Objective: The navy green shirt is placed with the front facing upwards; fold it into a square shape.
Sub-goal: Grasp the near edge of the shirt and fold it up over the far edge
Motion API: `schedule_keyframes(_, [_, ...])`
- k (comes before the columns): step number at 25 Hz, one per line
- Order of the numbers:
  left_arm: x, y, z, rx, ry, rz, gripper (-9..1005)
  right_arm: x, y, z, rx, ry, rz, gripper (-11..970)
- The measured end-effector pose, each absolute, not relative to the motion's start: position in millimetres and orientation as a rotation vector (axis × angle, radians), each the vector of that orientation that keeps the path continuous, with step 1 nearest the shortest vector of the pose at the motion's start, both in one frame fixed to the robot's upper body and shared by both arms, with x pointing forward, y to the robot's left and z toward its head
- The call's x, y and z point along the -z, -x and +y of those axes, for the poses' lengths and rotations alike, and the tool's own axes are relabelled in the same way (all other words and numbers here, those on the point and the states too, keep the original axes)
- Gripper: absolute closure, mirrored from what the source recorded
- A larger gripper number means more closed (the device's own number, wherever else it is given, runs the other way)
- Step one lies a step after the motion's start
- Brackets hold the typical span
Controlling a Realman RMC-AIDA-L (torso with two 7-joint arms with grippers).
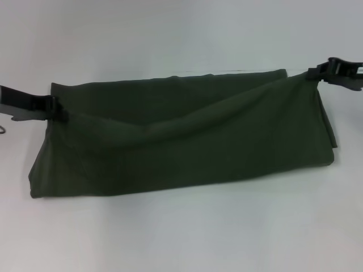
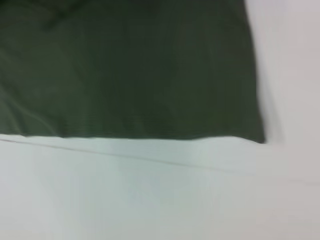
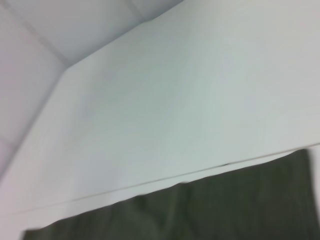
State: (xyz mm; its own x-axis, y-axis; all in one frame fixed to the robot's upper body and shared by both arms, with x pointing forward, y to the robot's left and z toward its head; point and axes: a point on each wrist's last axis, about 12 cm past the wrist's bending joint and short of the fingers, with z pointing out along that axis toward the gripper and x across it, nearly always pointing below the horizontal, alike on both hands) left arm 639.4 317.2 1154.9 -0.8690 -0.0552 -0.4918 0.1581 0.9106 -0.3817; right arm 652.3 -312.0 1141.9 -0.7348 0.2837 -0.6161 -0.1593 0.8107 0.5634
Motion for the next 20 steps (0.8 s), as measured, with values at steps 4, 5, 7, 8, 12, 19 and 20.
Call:
schedule_keyframes(4, [-1145,-645,309,0.518,-0.034,2.52,968,-1126,-658,-302,-0.678,-0.136,2.255,900])
schedule_keyframes(5, [-1144,-646,309,0.509,-0.022,2.506,968,-1123,-659,-300,-0.659,-0.15,2.247,900])
schedule_keyframes(7, [-1142,-648,310,0.496,0.008,2.477,968,-1120,-661,-298,-0.631,-0.174,2.228,900])
schedule_keyframes(8, [-1141,-649,310,0.494,0.021,2.466,968,-1119,-662,-296,-0.616,-0.184,2.22,900])
schedule_keyframes(12, [-1141,-650,315,0.503,0.09,2.424,968,-1118,-666,-296,-0.563,-0.22,2.185,901])
schedule_keyframes(19, [-1153,-660,313,0.519,0.131,2.378,968,-1123,-677,-288,-0.522,-0.239,2.147,900])
schedule_keyframes(20, [-1155,-662,311,0.521,0.126,2.375,967,-1123,-679,-285,-0.517,-0.239,2.145,899])
